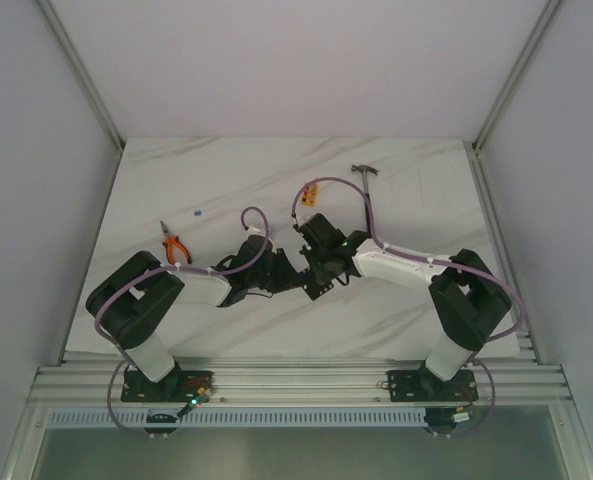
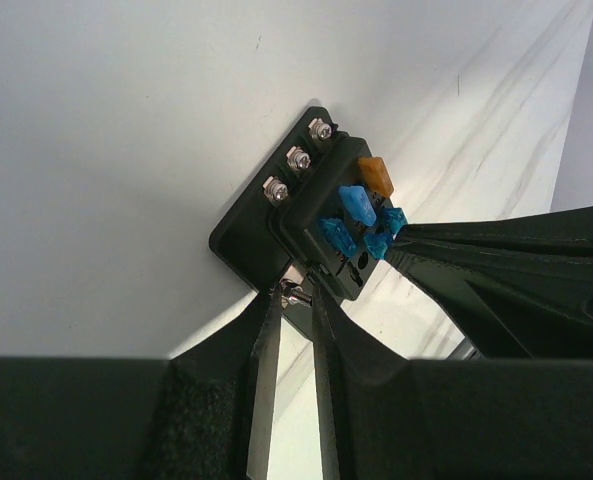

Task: Snap on the fuse box
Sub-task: Install the fuse at the fuse box base.

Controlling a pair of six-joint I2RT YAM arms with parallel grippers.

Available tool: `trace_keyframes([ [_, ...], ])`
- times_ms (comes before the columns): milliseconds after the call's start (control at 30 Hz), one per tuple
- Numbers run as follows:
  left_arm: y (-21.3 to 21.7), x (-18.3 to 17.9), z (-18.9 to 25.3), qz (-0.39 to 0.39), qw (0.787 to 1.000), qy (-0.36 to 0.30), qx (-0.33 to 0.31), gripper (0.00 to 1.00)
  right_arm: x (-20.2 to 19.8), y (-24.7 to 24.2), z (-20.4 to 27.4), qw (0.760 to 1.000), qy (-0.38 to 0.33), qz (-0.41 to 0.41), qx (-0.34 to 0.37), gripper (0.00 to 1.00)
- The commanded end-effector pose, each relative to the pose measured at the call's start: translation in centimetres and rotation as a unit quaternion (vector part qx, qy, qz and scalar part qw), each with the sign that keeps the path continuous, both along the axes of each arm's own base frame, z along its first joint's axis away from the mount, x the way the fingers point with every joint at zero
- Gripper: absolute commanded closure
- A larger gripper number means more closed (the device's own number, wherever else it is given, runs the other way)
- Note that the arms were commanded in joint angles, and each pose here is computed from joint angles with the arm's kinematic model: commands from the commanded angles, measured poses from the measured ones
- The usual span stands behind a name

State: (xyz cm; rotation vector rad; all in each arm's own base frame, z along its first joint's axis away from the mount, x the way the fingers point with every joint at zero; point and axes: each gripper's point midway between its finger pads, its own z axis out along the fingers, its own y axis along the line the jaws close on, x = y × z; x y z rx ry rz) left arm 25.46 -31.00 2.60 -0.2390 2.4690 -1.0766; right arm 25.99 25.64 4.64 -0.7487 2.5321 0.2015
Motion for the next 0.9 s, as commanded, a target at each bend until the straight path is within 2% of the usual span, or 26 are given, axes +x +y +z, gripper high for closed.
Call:
trace_keyframes([
  [0,0.3,0.1,-0.2,0.005,1.0,-0.001,0.016,0.72,-1.7,-1.7,-2.2,0.997,0.044,0.014,-0.059,0.9],
  [167,0.4,0.1,-0.2,0.006,1.0,-0.001,0.018,0.72,-1.9,-2.9,-2.2,0.995,0.043,0.013,-0.087,0.93],
  [500,0.3,0.1,-0.1,0.005,1.0,-0.001,0.016,0.73,-2.5,-2.9,-1.9,0.994,0.055,0.033,-0.087,0.92],
  [867,0.1,0.1,0.2,0.002,1.0,-0.002,0.008,0.73,-2.2,-0.1,0.0,0.997,0.052,0.042,-0.027,0.85],
])
